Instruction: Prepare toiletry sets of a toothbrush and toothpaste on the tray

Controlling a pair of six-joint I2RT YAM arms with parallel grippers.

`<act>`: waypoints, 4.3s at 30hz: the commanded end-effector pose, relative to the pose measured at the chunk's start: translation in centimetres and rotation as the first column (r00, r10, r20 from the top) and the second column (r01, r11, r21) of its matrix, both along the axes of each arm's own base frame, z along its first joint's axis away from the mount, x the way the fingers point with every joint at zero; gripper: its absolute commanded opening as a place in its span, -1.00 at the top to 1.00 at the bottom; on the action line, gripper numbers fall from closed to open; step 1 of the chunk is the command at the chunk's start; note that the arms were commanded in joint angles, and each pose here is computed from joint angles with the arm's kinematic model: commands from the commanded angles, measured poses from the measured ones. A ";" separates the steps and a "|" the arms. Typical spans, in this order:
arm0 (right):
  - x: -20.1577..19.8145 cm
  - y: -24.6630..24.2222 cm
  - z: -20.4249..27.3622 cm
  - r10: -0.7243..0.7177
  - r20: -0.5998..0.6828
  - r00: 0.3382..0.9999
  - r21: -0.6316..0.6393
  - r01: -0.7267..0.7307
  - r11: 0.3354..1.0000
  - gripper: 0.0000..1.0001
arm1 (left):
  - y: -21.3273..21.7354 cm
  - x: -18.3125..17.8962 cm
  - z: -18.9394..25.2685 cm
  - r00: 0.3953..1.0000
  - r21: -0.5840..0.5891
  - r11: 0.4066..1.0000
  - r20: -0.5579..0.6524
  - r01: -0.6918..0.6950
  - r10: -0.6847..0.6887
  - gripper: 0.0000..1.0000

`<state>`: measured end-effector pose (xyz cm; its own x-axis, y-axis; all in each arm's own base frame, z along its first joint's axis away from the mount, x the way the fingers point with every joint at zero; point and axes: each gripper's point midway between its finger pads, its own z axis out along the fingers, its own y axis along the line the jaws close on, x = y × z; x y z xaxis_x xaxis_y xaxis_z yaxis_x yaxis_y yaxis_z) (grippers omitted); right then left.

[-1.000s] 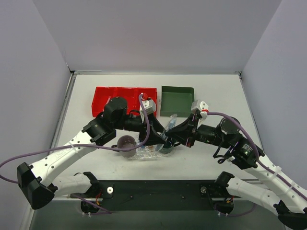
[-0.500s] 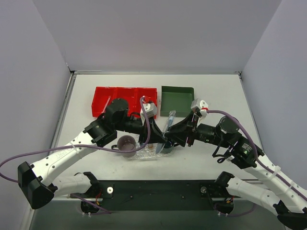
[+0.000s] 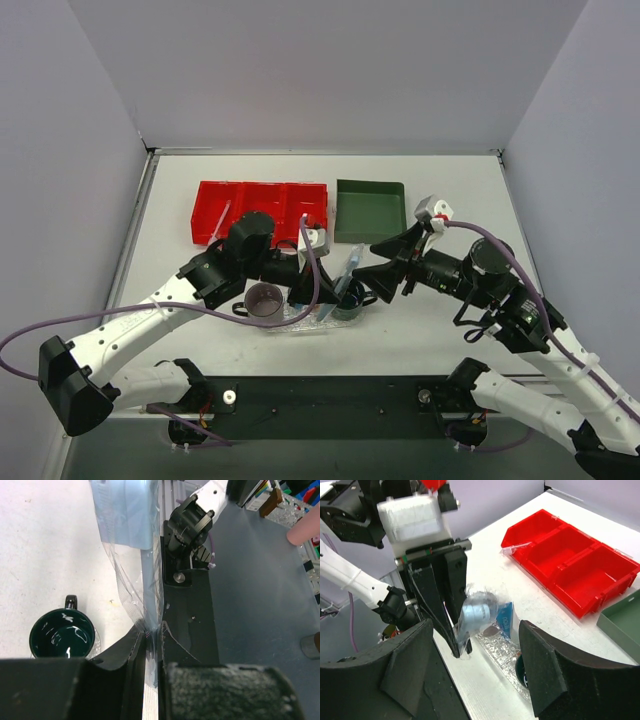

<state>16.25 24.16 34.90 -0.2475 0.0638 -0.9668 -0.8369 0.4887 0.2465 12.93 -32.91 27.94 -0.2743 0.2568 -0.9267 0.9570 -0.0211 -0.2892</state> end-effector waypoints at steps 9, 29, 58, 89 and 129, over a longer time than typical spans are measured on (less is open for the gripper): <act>1.0 1.7 1.7 0.049 -0.006 0.999 0.007 -0.049 0.999 -0.24 | 0.4 0.0 -0.3 0.997 0.001 1.000 0.076 0.014 -0.014 1.00; 0.8 2.5 0.3 0.112 -0.068 0.991 -0.004 -0.112 0.994 0.13 | 0.3 -0.1 -0.2 0.997 -0.007 1.000 0.076 0.022 -0.021 1.00; 0.8 -0.3 0.4 -0.007 0.081 0.997 -0.015 0.009 1.000 1.00 | 6.1 7.1 4.7 0.940 -0.168 0.930 0.042 -0.327 0.338 -0.51; -0.1 5.3 -5.9 -0.162 0.364 0.917 -0.117 0.218 0.969 1.00 | 18.6 20.3 -1.7 0.337 0.033 0.335 0.125 -0.942 0.933 -0.52; 0.3 6.2 -10.3 -0.211 0.300 0.930 -0.128 0.259 0.957 1.00 | 18.5 20.5 -2.0 0.339 0.042 0.336 0.129 -0.941 0.932 -0.52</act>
<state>16.23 30.11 23.29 0.0293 -0.1723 -0.9846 -0.7385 0.6601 -0.1375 32.95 -14.64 25.19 -0.3579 -0.0425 -0.9328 0.3516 0.9193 -0.1768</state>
